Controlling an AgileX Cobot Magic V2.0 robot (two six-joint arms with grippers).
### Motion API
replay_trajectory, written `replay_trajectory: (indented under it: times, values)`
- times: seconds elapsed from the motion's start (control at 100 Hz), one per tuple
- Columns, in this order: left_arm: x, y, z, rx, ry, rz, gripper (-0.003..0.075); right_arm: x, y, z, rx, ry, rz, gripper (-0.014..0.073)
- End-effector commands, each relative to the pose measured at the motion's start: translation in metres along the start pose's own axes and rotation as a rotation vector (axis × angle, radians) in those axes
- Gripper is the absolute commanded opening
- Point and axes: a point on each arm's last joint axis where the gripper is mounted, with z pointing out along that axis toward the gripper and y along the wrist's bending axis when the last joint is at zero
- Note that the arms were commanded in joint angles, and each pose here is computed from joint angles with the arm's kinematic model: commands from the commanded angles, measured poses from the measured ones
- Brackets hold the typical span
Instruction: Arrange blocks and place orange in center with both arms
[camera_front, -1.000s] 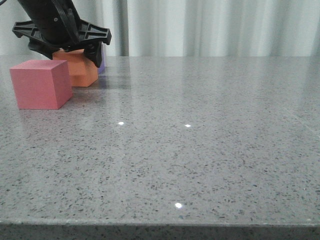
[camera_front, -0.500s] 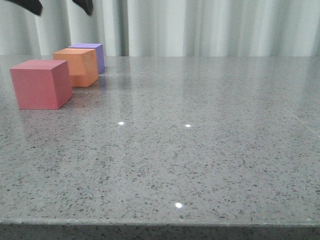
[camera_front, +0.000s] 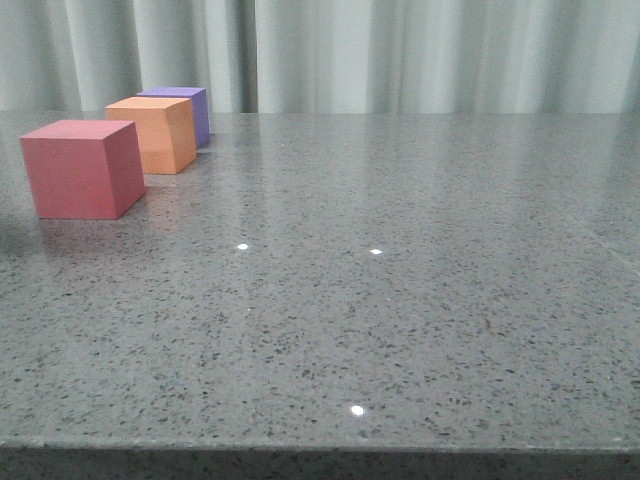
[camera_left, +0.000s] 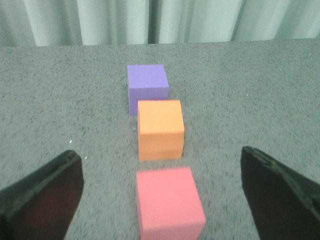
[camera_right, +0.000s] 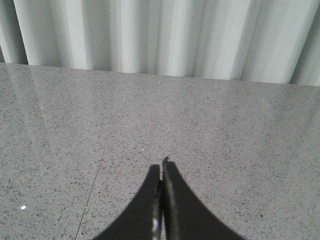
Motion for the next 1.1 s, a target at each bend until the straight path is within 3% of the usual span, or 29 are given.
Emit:
replay_trajectory:
  times: [0.0, 0.21, 0.42, 1.09]
  values:
    - [-0.002, 0.0, -0.027, 0.054, -0.131, -0.003, 0.0545, -0.015, 0.001, 0.0, -0.008, -0.091, -0.018, -0.0068]
    - [0.033, 0.01, -0.062, 0.078, -0.197, 0.004, 0.036, -0.015, 0.001, 0.0, -0.008, -0.091, -0.018, -0.0068]
    - [0.05, 0.016, -0.084, 0.09, -0.254, -0.002, -0.0023, -0.015, 0.001, 0.0, -0.008, -0.091, -0.018, -0.0068]
    - [0.051, 0.017, -0.088, 0.099, -0.264, -0.025, -0.002, -0.015, 0.001, 0.0, -0.008, -0.091, -0.018, -0.0068]
